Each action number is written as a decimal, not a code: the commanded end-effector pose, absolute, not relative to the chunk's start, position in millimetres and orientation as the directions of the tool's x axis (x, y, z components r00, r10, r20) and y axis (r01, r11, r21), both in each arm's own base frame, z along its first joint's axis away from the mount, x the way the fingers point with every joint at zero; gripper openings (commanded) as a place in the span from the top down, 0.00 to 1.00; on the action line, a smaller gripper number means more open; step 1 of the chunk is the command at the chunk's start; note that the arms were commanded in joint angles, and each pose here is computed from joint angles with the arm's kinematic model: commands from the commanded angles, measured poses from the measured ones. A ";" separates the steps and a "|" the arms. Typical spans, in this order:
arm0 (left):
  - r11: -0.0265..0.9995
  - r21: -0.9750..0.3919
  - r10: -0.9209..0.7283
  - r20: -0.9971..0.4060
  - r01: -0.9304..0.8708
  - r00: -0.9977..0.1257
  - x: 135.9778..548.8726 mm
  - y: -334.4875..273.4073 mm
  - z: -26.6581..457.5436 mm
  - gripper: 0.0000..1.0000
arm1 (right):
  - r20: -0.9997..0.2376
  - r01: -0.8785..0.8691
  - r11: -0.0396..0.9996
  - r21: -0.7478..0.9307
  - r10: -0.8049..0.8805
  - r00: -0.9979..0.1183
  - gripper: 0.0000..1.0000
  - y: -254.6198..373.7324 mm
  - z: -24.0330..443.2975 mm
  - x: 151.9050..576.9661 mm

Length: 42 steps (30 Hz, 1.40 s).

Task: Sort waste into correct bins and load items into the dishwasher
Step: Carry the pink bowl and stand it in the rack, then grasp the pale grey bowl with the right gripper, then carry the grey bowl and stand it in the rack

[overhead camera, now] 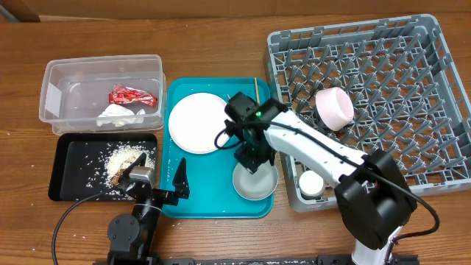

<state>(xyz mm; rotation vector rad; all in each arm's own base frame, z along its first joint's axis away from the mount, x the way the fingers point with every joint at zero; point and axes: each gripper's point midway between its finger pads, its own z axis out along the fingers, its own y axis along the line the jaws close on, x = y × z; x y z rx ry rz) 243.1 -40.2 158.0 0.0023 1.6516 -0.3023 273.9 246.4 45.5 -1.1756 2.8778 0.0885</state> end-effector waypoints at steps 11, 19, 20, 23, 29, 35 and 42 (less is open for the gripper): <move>0.964 -0.207 -0.192 -0.976 0.165 -0.105 243.3 -37.2 157.7 0.00 | -0.099 -0.618 0.778 -0.114 -0.628 -0.772 0.96 229.4 79.0 300.2; 0.964 -0.207 -0.192 -0.976 0.165 -0.105 243.3 -37.2 157.7 0.00 | -0.621 0.377 0.862 -0.338 0.097 -0.778 0.96 109.7 233.2 357.8; 0.964 -0.207 -0.192 -0.976 0.164 -0.105 243.3 -37.2 157.7 0.00 | -0.665 0.449 0.833 -0.322 0.139 -0.734 0.96 93.7 245.3 359.6; 0.964 -0.207 -0.192 -0.976 0.165 -0.105 243.3 -37.2 157.7 0.00 | -0.754 0.628 0.724 -0.286 0.235 -0.613 0.96 41.0 267.5 365.8; 0.964 -0.207 -0.192 -0.976 0.164 -0.105 243.3 -37.2 157.7 0.00 | -0.722 0.789 0.488 -0.373 0.381 -0.578 0.96 -71.9 243.0 363.1; 0.964 -0.207 -0.192 -0.976 0.164 -0.105 243.3 -37.2 157.7 0.00 | -0.655 0.774 0.382 -0.505 0.415 -0.632 0.96 -114.1 197.4 343.1; 0.964 -0.207 -0.192 -0.976 0.164 -0.105 243.3 -37.2 157.7 0.00 | -0.628 0.725 0.372 -0.579 0.363 -0.688 0.96 -112.1 161.7 336.6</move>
